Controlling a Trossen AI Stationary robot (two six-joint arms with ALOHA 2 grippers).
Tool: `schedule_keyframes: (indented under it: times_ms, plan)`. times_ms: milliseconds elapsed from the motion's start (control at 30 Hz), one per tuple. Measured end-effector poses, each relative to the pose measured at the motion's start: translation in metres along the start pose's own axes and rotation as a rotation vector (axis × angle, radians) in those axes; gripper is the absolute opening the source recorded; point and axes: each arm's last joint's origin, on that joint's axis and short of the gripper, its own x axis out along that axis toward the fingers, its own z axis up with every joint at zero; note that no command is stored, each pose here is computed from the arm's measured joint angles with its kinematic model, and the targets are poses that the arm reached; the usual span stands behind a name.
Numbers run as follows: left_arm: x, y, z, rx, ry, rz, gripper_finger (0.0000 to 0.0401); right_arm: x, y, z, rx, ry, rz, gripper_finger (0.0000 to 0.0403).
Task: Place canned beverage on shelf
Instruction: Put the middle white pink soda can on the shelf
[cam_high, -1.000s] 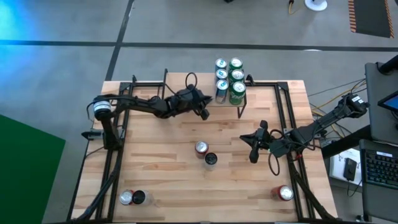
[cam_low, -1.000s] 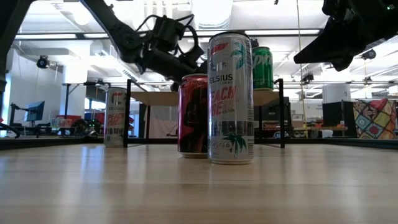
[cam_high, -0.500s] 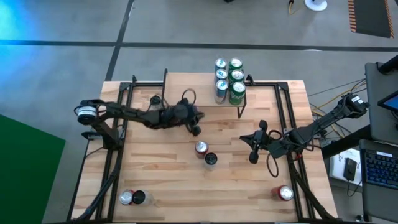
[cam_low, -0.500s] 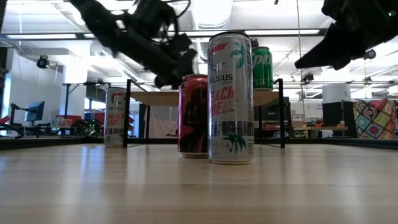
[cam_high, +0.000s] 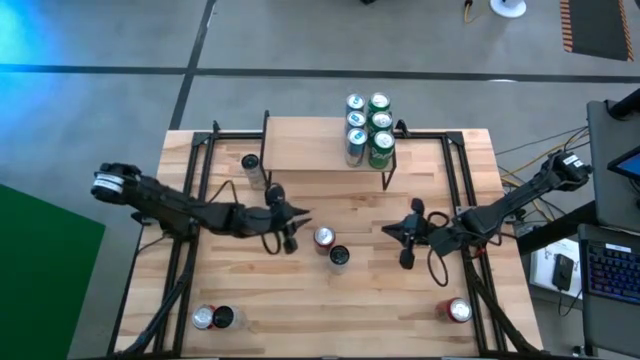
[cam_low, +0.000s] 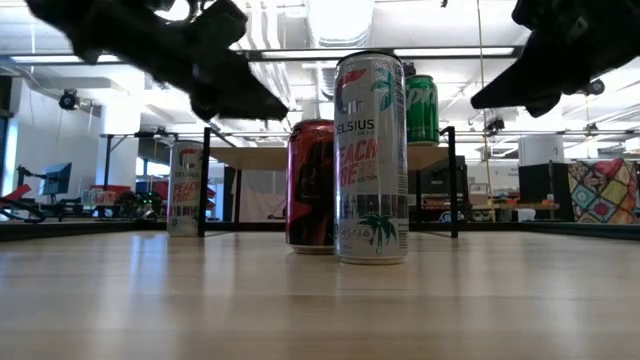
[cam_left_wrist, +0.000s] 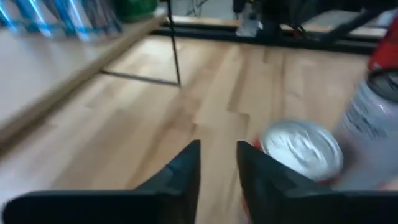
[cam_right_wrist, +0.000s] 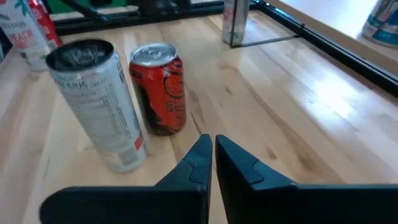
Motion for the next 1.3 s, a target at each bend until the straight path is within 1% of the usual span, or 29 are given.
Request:
schedule_keyframes:
  times_ms: [100, 167, 233, 333, 433, 500, 567, 667, 800, 867, 933, 1000, 1167, 1300]
  plan:
    - [-0.005, -0.005, -0.009, -0.031, -0.027, -0.043, 0.0140, 0.003, 0.002, 0.001, 0.006, 0.004, -0.003, 0.0019]
    - [-0.007, -0.011, -0.013, -0.053, -0.076, -0.107, 0.0179, 0.005, 0.004, 0.000, 0.016, 0.010, -0.010, 0.0033]
    - [-0.010, -0.017, -0.013, -0.071, -0.150, -0.184, 0.0218, 0.007, 0.005, -0.002, 0.011, 0.016, -0.031, 0.0056]
    - [-0.007, -0.026, -0.011, -0.062, -0.258, -0.232, 0.0273, 0.011, 0.006, -0.005, 0.005, 0.030, -0.045, 0.0104]
    - [0.006, -0.033, -0.020, 0.017, -0.231, -0.228, 0.0321, 0.013, 0.008, -0.006, -0.011, 0.039, -0.050, 0.0163]
    - [0.016, -0.040, -0.018, 0.054, -0.229, -0.256, 0.0347, 0.015, 0.008, -0.007, -0.019, 0.042, -0.067, 0.0201]
    - [0.027, -0.049, -0.012, 0.097, -0.234, -0.284, 0.0365, 0.015, 0.008, -0.005, 0.001, 0.022, -0.103, 0.0234]
    - [0.043, -0.061, -0.005, 0.158, -0.176, -0.290, 0.0380, 0.015, 0.006, -0.002, 0.038, -0.018, -0.167, 0.0274]
    - [0.058, -0.073, 0.007, 0.153, -0.138, -0.288, 0.0383, 0.010, 0.005, 0.002, 0.072, -0.035, -0.154, 0.0309]
    - [0.061, -0.077, 0.012, 0.146, -0.149, -0.324, 0.0383, 0.009, 0.004, 0.003, 0.074, -0.035, -0.151, 0.0318]
    - [0.063, -0.079, 0.016, 0.137, -0.154, -0.352, 0.0382, 0.008, 0.004, 0.004, 0.079, -0.039, -0.150, 0.0324]
    - [0.065, -0.080, 0.017, 0.126, -0.156, -0.357, 0.0382, 0.008, 0.004, 0.004, 0.080, -0.041, -0.149, 0.0325]
    - [0.069, -0.082, 0.010, 0.093, -0.124, -0.356, 0.0382, 0.008, 0.004, 0.004, 0.098, -0.042, -0.148, 0.0325]
    - [0.072, -0.083, 0.007, 0.068, -0.132, -0.351, 0.0382, 0.008, 0.004, 0.004, 0.099, -0.043, -0.148, 0.0325]
